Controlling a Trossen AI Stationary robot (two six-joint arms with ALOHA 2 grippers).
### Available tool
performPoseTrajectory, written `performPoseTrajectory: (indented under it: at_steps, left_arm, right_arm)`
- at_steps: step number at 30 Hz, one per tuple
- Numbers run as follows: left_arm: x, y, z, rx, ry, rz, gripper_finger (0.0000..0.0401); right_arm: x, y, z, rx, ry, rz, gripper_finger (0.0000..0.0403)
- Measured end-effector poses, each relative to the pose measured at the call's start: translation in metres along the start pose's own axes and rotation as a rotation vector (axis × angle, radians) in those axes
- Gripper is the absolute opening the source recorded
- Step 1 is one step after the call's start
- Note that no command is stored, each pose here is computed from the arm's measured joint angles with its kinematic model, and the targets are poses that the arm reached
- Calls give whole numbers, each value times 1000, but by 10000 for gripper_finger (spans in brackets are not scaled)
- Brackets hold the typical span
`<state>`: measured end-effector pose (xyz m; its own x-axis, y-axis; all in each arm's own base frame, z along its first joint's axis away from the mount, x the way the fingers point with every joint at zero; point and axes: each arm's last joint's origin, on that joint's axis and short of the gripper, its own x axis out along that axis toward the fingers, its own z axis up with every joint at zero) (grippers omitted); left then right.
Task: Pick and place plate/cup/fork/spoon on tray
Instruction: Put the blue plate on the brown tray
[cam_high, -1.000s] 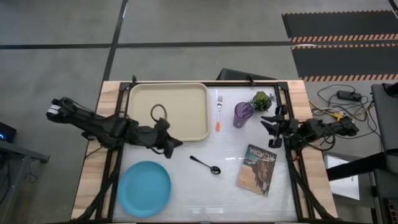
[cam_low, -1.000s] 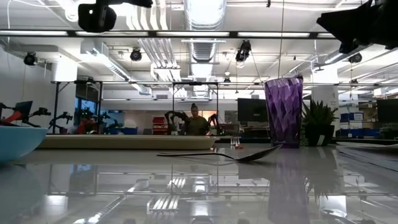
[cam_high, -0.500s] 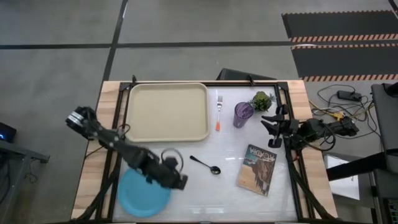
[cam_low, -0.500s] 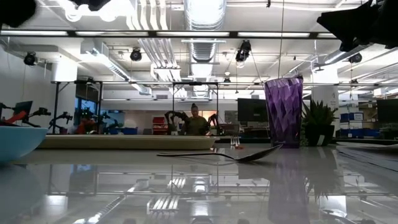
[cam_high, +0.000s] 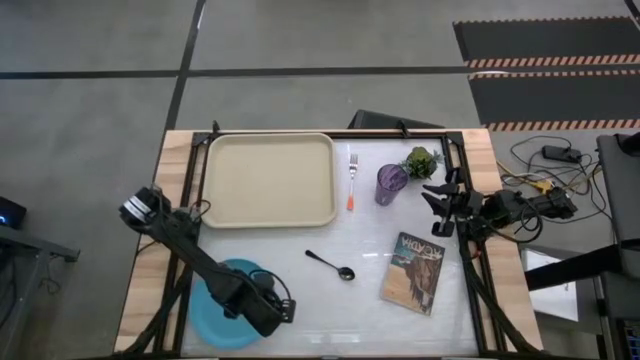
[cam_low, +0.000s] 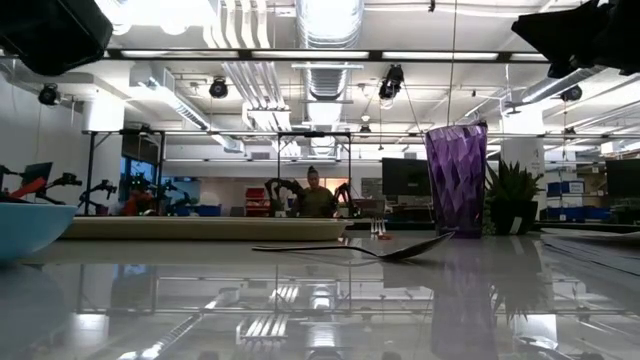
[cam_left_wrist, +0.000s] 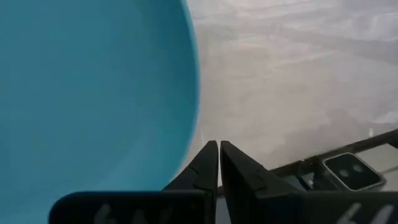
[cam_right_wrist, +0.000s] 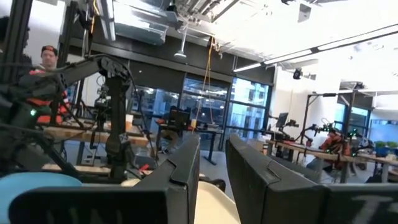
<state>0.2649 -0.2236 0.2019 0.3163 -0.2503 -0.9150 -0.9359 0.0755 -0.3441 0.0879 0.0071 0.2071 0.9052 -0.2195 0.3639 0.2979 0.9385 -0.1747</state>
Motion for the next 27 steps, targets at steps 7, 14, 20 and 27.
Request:
performPoseTrajectory:
  at_steps: [7, 14, 20, 27]
  left_arm:
    - [-5, 0, -2, 21, 18, -23, 0]
    - [-5, 0, -3, 71, 13, -30, 12]
    - [1, 6, -1, 75, -5, -8, 79]
    - [7, 12, 4, 74, -42, 6, 146]
  right_arm:
    - [0, -1, 2, 95, -21, -6, 68]
    - [0, -1, 2, 104, -20, -5, 68]
    - [0, -1, 2, 105, -20, -4, 68]
    - [0, -1, 2, 103, -20, -4, 68]
